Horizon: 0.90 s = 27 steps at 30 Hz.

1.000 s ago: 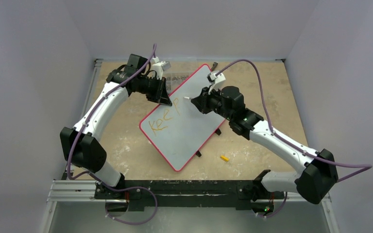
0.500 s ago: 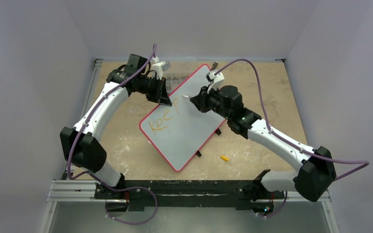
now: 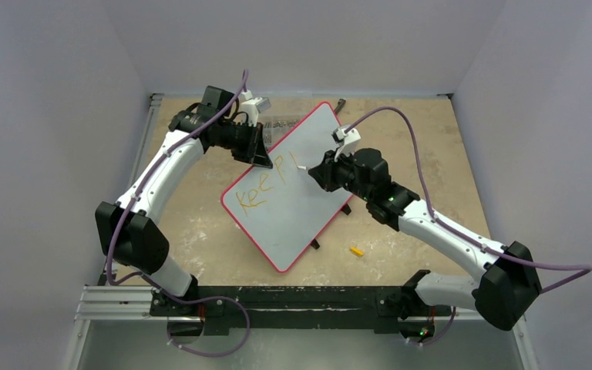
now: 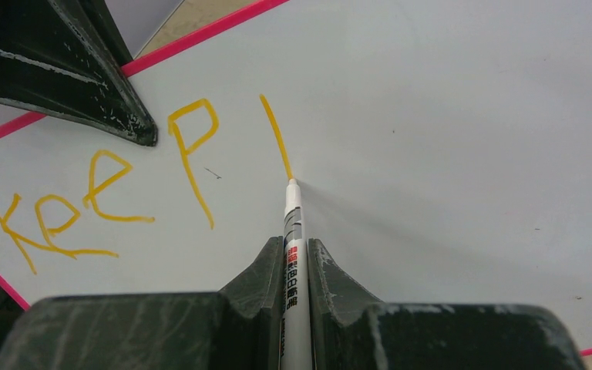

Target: Write a sentence on the whiteboard

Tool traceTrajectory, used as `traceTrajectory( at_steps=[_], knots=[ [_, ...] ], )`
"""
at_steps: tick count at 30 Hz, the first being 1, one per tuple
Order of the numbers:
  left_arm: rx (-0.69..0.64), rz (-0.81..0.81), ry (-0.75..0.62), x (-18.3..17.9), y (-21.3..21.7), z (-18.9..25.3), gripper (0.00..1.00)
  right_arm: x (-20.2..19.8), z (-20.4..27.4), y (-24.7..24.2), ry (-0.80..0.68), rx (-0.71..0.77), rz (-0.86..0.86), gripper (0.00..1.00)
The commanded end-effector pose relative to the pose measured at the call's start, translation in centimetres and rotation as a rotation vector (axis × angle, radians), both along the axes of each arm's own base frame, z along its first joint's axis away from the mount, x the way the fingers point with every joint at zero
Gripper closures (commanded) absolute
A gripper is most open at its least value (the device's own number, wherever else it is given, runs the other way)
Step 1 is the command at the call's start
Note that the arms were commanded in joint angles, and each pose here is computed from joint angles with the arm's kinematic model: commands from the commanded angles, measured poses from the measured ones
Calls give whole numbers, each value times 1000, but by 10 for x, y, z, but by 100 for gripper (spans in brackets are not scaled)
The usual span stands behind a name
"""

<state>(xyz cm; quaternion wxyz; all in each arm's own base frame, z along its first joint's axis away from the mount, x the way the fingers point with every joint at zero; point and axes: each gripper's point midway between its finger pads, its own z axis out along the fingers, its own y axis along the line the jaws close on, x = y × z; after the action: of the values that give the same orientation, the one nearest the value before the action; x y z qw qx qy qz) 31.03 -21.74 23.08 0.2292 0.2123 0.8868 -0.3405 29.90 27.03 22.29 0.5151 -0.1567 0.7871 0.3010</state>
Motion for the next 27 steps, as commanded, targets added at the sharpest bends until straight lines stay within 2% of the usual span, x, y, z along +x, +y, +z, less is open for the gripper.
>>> traceTrajectory(
  at_steps=[1, 14, 21, 27],
  knots=[
    [123, 56, -90, 14, 21, -6, 100, 6, 21, 3, -32, 35, -10, 100],
    [120, 56, -88, 13, 21, -6, 100, 34, 51, 14, -71, 39, -54, 100],
    [120, 57, -93, 13, 21, -4, 100, 40, 38, 5, -51, 7, -109, 100],
    [122, 59, -95, 13, 22, -4, 100, 28, 17, 1, -10, 3, -91, 100]
  ],
)
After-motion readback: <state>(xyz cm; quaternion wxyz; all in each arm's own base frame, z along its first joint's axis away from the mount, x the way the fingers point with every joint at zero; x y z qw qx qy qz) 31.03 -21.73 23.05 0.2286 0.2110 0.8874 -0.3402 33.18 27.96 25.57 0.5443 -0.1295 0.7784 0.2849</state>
